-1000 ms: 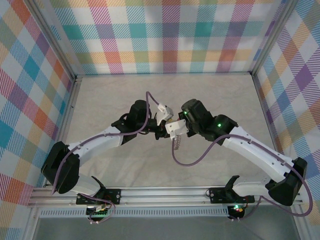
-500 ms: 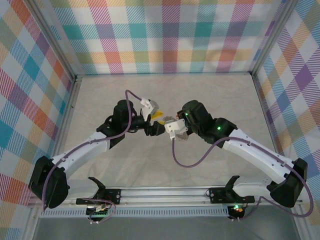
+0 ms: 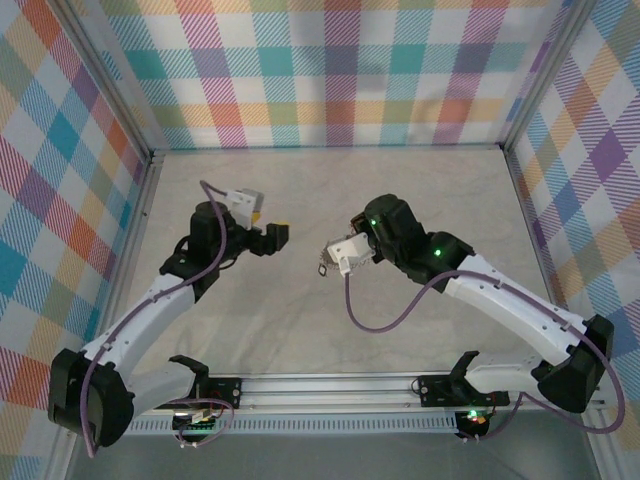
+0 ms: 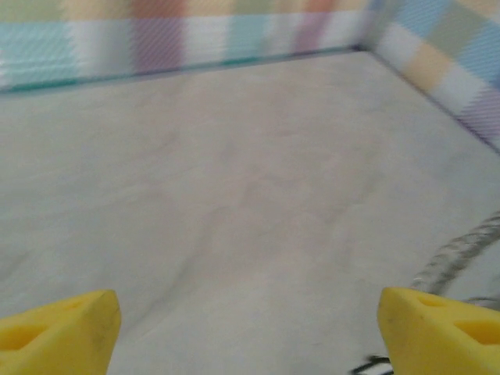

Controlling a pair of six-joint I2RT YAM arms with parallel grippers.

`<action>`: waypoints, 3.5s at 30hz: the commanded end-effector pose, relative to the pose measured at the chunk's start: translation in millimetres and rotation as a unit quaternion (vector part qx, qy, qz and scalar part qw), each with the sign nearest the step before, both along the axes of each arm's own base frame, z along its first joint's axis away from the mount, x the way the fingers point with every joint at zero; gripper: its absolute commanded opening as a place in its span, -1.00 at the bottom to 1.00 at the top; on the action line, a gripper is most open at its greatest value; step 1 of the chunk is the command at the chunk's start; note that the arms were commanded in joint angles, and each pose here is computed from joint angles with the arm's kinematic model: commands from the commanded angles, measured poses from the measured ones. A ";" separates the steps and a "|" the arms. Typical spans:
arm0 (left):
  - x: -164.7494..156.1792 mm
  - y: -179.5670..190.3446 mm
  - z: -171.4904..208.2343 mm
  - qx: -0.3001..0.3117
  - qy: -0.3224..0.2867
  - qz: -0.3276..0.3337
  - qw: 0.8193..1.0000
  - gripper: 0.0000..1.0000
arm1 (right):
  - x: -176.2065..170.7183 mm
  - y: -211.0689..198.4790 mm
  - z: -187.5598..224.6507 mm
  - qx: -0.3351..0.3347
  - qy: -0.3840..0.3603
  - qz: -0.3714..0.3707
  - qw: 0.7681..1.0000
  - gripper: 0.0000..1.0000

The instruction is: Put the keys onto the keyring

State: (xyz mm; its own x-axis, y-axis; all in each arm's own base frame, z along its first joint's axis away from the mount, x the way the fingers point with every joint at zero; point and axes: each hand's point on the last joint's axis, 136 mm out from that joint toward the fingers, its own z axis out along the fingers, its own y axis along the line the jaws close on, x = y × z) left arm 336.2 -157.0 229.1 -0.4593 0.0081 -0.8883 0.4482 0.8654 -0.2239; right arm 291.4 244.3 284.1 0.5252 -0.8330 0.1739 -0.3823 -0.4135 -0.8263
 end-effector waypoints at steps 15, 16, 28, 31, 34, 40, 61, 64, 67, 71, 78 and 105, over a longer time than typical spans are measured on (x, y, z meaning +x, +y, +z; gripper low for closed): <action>0.4 133.1 -8.6 0.001 0.020 0.337 0.941 1.00 | 19.5 47.4 -27.7 0.005 0.057 0.031 0.998 -1.00; 0.7 133.3 -9.1 -0.001 0.021 0.339 0.941 1.00 | 23.3 54.5 -31.2 0.005 0.063 0.031 0.998 -1.00; -4.4 139.5 -18.1 -0.017 0.041 0.356 0.933 1.00 | 66.4 113.6 -57.1 0.015 0.058 0.045 0.997 -1.00; -6.3 139.5 -20.9 -0.023 0.045 0.358 0.932 1.00 | 73.2 115.5 -73.0 0.006 0.060 0.034 0.998 -1.00; -8.9 139.4 -25.3 -0.030 0.051 0.360 0.931 1.00 | 73.7 111.5 -89.8 -0.001 0.069 0.021 0.997 -1.00; -11.1 139.0 -30.3 -0.033 0.059 0.361 0.930 1.00 | 68.6 90.1 -113.5 -0.006 0.104 -0.032 0.994 -1.00; -10.5 133.6 -47.4 -0.052 0.076 0.361 0.928 1.00 | 10.9 -18.3 -206.1 0.003 0.218 -0.162 0.962 -1.00; -11.4 135.6 -50.3 -0.051 0.078 0.368 0.925 1.00 | 8.8 -40.1 -227.0 -0.009 0.235 -0.189 0.953 -1.00; -13.2 137.9 -52.7 -0.048 0.079 0.372 0.923 1.00 | 8.3 -66.4 -238.8 -0.005 0.252 -0.226 0.941 -1.00; -16.2 142.8 -60.5 -0.044 0.084 0.386 0.918 1.00 | 1.9 -92.8 -245.2 -0.009 0.263 -0.255 0.930 -0.99; -20.3 153.2 -77.0 -0.050 0.100 0.425 0.898 1.00 | -12.1 -121.4 -257.4 -0.011 0.282 -0.289 0.915 -0.65; 10.6 185.5 -27.4 0.118 -0.037 0.437 0.891 1.00 | 33.8 -145.9 -33.7 0.639 0.138 -0.324 0.684 0.99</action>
State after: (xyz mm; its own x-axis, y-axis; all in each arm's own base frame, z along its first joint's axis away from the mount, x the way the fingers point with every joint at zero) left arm 334.7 35.3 198.0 -0.3482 -0.2105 -0.9135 -0.4902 0.8715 -0.0139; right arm 319.5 96.9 242.0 -0.1748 -0.5082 -0.8433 -0.4177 0.8139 -0.4039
